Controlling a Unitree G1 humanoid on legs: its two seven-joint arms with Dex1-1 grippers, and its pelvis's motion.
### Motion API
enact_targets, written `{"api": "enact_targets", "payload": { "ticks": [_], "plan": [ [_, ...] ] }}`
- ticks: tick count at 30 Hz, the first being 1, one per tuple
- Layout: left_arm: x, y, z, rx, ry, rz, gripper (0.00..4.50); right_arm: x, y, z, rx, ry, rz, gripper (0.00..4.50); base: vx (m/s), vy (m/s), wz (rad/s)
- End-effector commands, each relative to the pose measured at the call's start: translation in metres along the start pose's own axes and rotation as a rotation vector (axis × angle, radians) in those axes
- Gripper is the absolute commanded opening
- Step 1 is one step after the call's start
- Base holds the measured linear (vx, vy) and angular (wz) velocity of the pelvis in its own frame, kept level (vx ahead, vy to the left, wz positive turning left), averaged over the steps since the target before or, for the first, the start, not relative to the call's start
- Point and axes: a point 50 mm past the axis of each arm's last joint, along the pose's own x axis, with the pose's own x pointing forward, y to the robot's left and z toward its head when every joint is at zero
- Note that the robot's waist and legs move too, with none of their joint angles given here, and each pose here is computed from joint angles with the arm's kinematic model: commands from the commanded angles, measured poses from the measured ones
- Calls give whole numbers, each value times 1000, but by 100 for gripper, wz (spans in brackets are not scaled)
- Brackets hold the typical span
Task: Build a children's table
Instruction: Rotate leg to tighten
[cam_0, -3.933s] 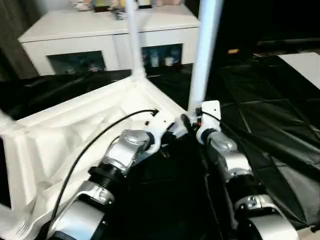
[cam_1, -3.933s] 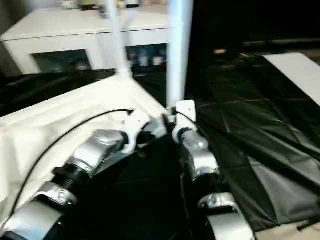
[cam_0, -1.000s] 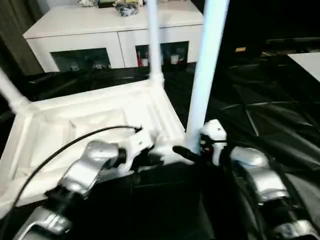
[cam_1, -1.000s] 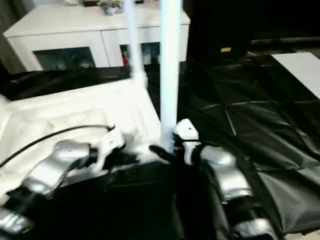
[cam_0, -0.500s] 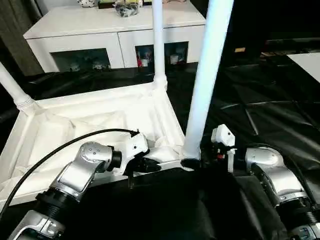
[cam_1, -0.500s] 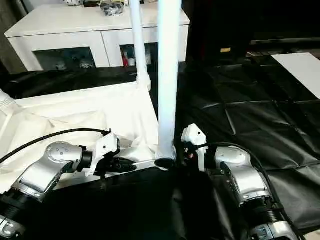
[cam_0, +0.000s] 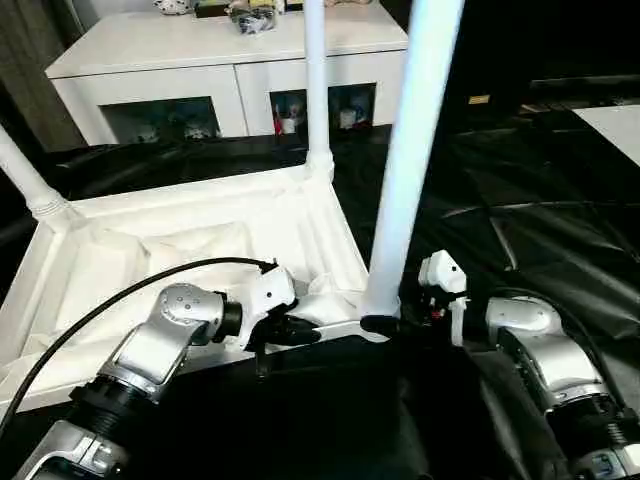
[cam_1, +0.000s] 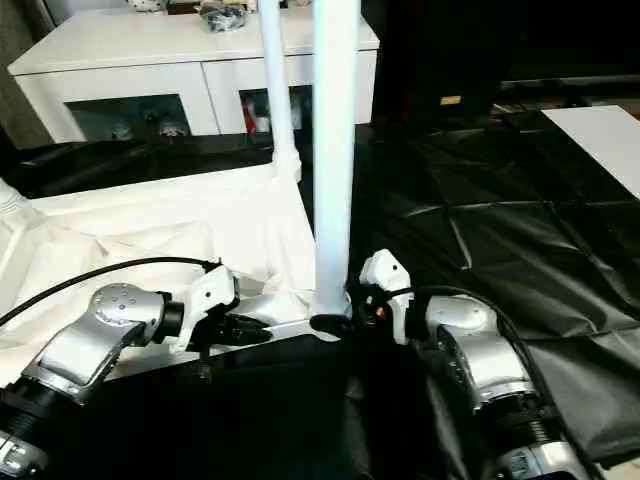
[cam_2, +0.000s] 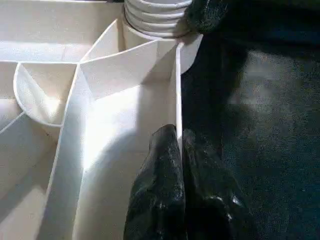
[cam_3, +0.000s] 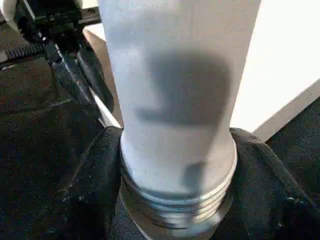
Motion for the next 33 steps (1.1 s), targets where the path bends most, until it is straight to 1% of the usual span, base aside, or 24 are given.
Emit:
{"api": "enact_targets", "payload": {
  "ticks": [1, 2, 3, 4, 6, 7, 10, 12, 13, 14, 15, 17, 18, 19, 20, 22, 23, 25, 27, 29, 30, 31, 32, 33],
  "plan": [
    [3, 3, 8, 0, -26, 30, 0, 7, -4, 5, 34, -57, -80, 269, 0, 0, 0],
    [7, 6, 9, -14, -29, 63, 0, 11, -7, 3, 51, -55, -146, 269, 0, 0, 0],
    [7, 6, 9, -14, -29, 63, 0, 11, -7, 3, 51, -55, -146, 269, 0, 0, 0],
    [15, 13, 11, -41, -34, 141, 0, 19, -13, -1, 90, -45, -280, 269, 0, 0, 0],
    [24, 19, 14, -71, -28, 216, 0, 26, -19, -3, 126, -42, -422, 269, 0, 0, 0],
    [32, 25, 17, -101, -27, 294, 0, 31, -24, -6, 168, -34, -544, 269, 0, 0, 0],
    [48, 34, 25, -162, -25, 403, 0, 42, -27, -7, 213, -17, -725, 269, 0, 0, 0],
    [55, 35, 30, -169, -18, 429, 0, 50, -25, -6, 228, -23, -764, 269, 0, 0, 0],
    [58, 36, 32, -170, -17, 448, 0, 56, -24, -4, 215, -20, -775, 269, 0, 0, 0],
    [58, 36, 32, -170, -17, 448, 0, 56, -24, -4, 215, -20, -775, 269, 0, 0, 0],
    [64, 37, 35, -160, -4, 464, 0, 68, -18, -1, 168, 2, -749, 269, 0, 0, 0],
    [67, 36, 38, -143, -7, 453, 0, 78, -13, 6, 151, -40, -697, 269, 0, 0, 0],
    [68, 35, 38, -140, -11, 437, 0, 79, -12, 9, 158, -74, -684, 303, 0, 0, 0],
    [68, 35, 38, -140, -11, 437, 0, 79, -12, 9, 158, -74, -684, 324, 0, 0, 0],
    [66, 32, 38, -115, -24, 397, 0, 74, -14, 14, 174, -124, -667, 338, 0, 0, 0],
    [63, 30, 35, -119, -22, 367, 0, 68, -17, 15, 156, -131, -674, 348, 0, 0, 0],
    [61, 28, 35, -105, -29, 339, 0, 64, -19, 16, 150, -138, -667, 372, 0, 0, 0],
    [60, 26, 33, -104, -27, 321, 0, 61, -20, 16, 155, -145, -648, 380, 0, 0, 0],
    [52, 21, 29, -64, -41, 240, 0, 47, -24, 14, 137, -137, -574, 386, 0, 0, 0],
    [45, 16, 26, -38, -54, 171, 0, 36, -22, 10, 98, -110, -461, 386, 0, 0, 0],
    [42, 13, 25, -26, -65, 128, 0, 31, -21, 9, 74, -99, -416, 386, 0, 0, 0],
    [36, 7, 24, -5, -80, 57, 0, 22, -16, 7, 36, -79, -322, 386, 0, 0, 0],
    [36, 7, 24, -4, -81, 53, 0, 22, -16, 7, 35, -77, -317, 386, 0, 0, 0],
    [30, 3, 23, 3, -82, 4, 0, 15, -12, 5, 10, -59, -233, 386, 0, 0, 0]
  ]
}}
